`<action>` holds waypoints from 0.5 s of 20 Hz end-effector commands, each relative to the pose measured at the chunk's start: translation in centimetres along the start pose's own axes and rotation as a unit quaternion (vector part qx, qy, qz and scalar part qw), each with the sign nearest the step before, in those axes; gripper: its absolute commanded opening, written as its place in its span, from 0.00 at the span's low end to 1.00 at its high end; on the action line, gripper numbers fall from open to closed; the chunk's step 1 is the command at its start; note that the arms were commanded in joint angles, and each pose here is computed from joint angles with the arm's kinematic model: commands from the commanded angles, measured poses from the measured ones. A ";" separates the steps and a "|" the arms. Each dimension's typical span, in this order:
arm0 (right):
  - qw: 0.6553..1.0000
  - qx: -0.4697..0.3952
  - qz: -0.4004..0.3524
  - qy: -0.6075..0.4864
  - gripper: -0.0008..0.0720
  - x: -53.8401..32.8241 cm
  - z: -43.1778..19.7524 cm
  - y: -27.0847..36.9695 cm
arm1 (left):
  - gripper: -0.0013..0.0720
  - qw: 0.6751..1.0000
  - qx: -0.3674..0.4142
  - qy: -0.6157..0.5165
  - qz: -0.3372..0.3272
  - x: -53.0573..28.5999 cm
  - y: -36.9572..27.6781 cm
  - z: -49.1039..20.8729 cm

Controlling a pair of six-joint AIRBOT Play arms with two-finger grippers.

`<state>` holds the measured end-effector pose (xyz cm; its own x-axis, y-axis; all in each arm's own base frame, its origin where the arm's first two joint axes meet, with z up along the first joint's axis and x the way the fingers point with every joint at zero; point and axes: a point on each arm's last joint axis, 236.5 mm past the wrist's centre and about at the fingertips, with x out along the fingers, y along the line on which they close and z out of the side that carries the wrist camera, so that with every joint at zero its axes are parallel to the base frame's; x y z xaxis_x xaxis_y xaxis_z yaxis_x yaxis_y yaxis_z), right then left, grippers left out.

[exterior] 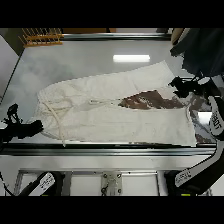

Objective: Fold the clothes and pants, and hang the long-sleeved shirts on hangers.

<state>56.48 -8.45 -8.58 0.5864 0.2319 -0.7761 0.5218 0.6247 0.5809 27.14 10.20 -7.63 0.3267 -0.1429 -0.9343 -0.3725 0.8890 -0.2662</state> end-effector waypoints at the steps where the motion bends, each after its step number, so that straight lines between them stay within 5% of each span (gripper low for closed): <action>1: 0.999 0.007 0.014 -0.038 0.82 3.6 0.9 1.0 | 0.06 1.000 -0.003 -0.002 -0.003 0.0 -0.1 0.1; 4: 0.999 -0.003 0.015 -0.046 0.81 4.6 0.4 1.6 | 0.06 1.000 -0.003 -0.001 -0.003 0.0 -0.2 0.0; 5: 0.999 -0.004 0.016 -0.048 0.63 4.6 0.4 1.8 | 0.06 1.000 -0.003 0.000 -0.004 0.0 -0.2 0.0; 6: 0.999 -0.012 0.017 -0.050 0.21 4.4 0.5 2.0 | 0.06 1.000 -0.003 -0.001 -0.003 0.0 -0.2 0.0; 7: 0.998 -0.030 0.019 -0.052 0.04 3.9 0.7 2.4 | 0.06 1.000 -0.003 -0.001 -0.003 0.0 -0.2 0.0; 10: 0.994 -0.098 -0.005 -0.054 0.04 0.6 1.2 3.4 | 0.06 1.000 -0.003 0.000 -0.004 0.0 -0.2 0.0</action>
<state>59.83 -6.55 -9.18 0.6521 0.1844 -0.7354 0.4567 0.6787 0.5751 27.21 10.08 -7.59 0.3298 -0.1482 -0.9323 -0.3768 0.8848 -0.2740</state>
